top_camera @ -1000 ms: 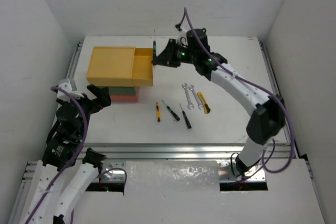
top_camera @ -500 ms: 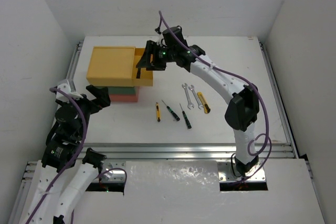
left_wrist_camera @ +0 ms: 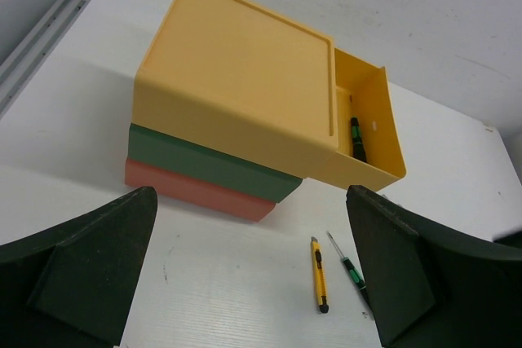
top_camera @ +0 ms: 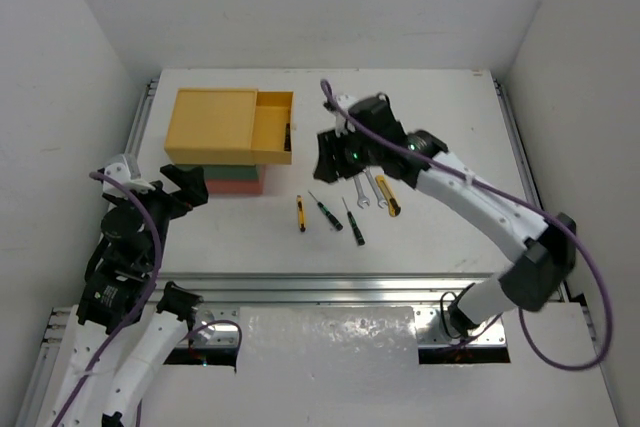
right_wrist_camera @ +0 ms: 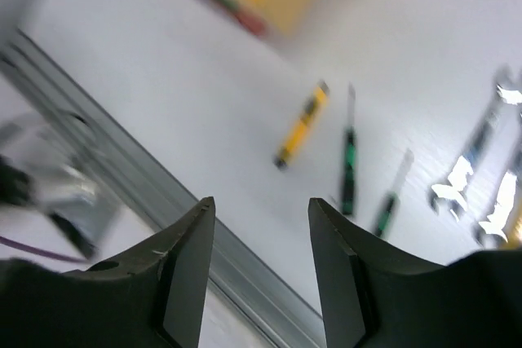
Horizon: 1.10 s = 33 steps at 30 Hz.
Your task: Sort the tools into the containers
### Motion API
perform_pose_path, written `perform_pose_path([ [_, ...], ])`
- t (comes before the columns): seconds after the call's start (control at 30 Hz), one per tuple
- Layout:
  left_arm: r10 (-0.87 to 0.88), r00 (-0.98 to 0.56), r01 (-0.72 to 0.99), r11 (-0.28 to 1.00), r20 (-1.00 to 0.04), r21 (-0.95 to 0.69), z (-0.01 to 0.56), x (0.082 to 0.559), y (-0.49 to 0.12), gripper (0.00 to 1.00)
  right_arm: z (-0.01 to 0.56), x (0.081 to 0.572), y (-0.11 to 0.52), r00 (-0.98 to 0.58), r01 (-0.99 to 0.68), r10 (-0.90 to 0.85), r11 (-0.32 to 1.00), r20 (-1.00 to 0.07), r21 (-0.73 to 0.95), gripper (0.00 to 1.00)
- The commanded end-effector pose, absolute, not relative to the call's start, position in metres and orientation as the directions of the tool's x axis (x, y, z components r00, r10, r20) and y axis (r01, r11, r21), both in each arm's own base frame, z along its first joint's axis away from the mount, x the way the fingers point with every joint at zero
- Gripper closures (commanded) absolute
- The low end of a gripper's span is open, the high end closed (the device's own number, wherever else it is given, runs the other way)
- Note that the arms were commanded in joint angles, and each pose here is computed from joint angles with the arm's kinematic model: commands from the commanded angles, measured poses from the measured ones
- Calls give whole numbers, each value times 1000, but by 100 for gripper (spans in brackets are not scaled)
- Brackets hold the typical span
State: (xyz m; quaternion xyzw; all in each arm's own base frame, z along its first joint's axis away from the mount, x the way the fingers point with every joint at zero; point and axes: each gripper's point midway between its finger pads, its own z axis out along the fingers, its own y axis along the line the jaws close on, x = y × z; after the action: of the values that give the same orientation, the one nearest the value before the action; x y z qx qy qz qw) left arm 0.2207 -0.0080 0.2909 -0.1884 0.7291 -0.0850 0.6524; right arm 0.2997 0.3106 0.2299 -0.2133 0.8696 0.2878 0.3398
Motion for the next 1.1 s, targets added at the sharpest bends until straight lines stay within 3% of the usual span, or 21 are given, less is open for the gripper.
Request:
perform_pose_path([
  [0.0,-389,-56,-164,912,-920,-376,297,223,-7,0,211,287,276,-540,-609,-326,788,-776,93,50],
  [0.3,-389,-64,-178,910,-919,-374,294,225,-6,0,115,270,220,-708,-422,-387,903,-590,-86,51],
  [0.83,-386,-82,-167,914,-919,-369,291,227,-10,0,-2,258,209,-862,-369,-370,927,-347,-71,60],
  [1.0,-386,-80,-167,914,-919,-370,291,227,-10,0,-17,248,199,-888,-324,-326,944,-325,-63,81],
  [1.07,-386,-80,-167,914,-919,-370,291,227,-10,0,-12,247,197,-887,-310,-309,949,-343,-53,82],
])
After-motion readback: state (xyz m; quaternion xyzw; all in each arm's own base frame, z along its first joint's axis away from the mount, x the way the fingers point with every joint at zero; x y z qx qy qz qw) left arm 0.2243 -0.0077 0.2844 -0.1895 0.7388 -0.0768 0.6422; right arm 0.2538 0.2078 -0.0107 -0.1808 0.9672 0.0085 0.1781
